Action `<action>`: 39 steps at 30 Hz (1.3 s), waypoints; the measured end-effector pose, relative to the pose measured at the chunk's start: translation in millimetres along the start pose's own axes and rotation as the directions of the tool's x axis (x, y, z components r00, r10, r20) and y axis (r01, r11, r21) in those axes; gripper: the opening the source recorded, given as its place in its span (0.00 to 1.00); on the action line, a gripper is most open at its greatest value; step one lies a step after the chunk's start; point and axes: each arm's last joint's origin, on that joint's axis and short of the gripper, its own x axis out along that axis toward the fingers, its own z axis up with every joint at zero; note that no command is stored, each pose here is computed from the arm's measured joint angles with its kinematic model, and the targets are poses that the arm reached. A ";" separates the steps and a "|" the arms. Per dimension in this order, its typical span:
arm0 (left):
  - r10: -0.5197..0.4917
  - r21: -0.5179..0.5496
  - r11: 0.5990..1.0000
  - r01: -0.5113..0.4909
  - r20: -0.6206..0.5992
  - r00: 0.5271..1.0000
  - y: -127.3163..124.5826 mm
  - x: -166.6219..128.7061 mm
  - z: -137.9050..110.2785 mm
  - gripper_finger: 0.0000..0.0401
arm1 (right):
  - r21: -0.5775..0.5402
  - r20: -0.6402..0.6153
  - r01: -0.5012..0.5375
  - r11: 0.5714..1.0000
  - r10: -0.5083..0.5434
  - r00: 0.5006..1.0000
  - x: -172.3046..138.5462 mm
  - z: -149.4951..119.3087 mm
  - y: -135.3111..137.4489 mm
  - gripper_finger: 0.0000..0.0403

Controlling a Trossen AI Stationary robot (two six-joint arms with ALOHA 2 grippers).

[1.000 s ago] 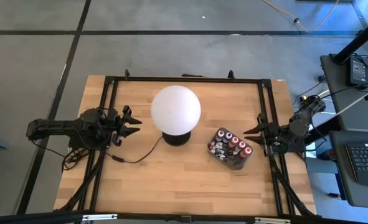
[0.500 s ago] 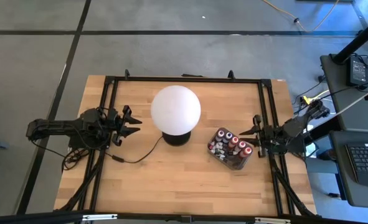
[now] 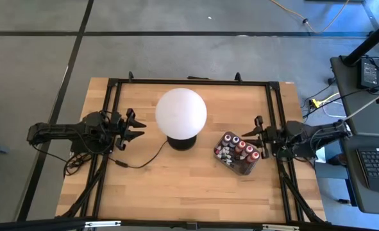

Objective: Pick & Place food coloring
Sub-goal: Return to Home Position

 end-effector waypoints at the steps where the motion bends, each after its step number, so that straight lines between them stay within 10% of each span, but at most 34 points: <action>1: 0.000 0.000 1.000 0.000 0.000 1.000 0.0 0.0 0.0 0.37 | 0.002 0.001 -0.003 1.000 0.003 1.000 0.3 -0.3 -1.5 0.23; 19: 0.003 0.110 0.994 -0.002 -0.016 1.000 0.4 0.0 -1.6 0.36 | -0.168 -0.053 0.069 0.983 -0.079 0.995 2.6 -5.2 -14.2 0.23; 39: 0.028 0.079 0.997 -0.017 -0.135 0.991 2.9 -0.9 -13.1 0.36 | 0.074 -0.067 0.083 0.994 -0.079 0.995 3.4 -6.3 -14.2 0.23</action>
